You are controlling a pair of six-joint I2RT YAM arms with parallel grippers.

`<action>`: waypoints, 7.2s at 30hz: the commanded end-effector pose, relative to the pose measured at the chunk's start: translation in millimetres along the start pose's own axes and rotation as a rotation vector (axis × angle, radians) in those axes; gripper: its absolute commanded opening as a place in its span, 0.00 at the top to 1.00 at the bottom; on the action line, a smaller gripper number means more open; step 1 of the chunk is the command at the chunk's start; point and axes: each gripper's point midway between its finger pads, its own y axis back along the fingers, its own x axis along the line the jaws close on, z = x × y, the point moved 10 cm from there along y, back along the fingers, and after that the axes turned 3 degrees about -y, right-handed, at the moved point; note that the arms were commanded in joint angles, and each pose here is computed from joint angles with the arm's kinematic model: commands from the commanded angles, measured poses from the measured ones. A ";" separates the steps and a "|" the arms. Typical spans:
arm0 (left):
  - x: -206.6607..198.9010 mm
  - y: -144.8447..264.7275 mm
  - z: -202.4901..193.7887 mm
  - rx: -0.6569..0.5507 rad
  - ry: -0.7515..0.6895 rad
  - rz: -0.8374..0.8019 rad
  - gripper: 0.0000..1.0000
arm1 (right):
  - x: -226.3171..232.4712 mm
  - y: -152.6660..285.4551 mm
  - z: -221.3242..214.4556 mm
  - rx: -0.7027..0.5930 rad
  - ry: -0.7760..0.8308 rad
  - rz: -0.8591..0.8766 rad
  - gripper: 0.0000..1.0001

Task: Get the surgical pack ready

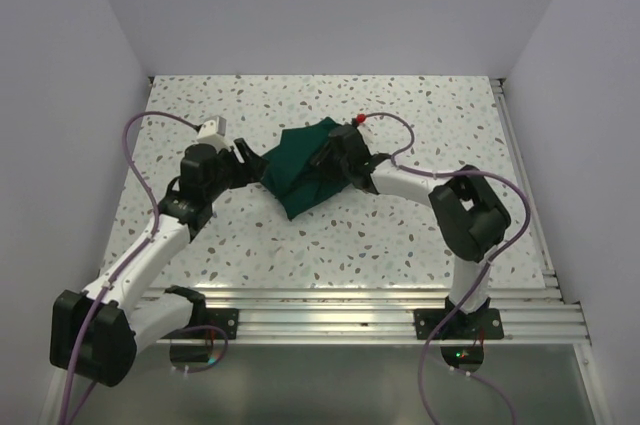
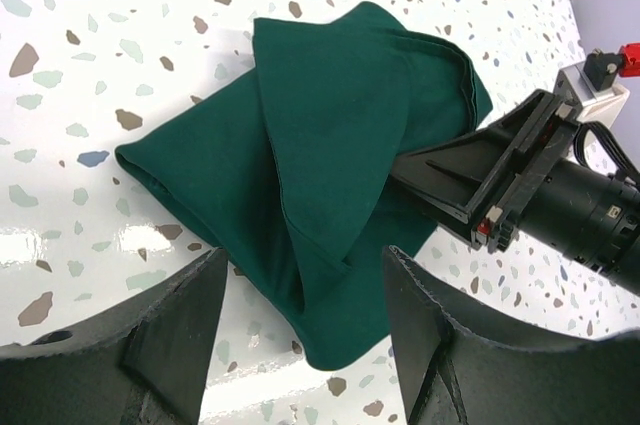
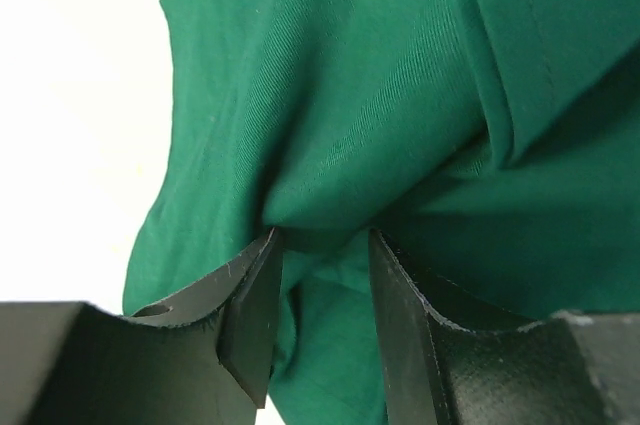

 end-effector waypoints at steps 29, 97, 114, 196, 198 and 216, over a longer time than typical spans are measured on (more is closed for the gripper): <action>-59.2 14.7 -99.0 0.104 -0.194 -0.312 0.38 | 31.8 28.4 20.1 -0.050 0.005 0.114 1.00; -48.2 -118.7 -184.3 -0.137 0.291 0.177 0.47 | 44.4 34.0 -14.0 0.095 -0.077 0.150 1.00; -44.7 -128.3 -179.9 -0.132 0.267 0.228 0.47 | 21.8 58.5 -16.8 0.042 -0.052 0.109 1.00; -8.8 -48.4 29.2 0.082 -0.063 -0.062 0.35 | 38.5 35.0 136.9 0.127 0.584 0.179 0.39; -7.3 -54.0 28.7 0.090 -0.052 -0.069 0.36 | 31.5 26.8 145.6 0.149 0.592 0.169 0.39; 2.3 -86.6 3.8 0.211 -0.031 -0.112 0.50 | -14.3 -12.7 126.9 0.377 0.506 0.215 0.59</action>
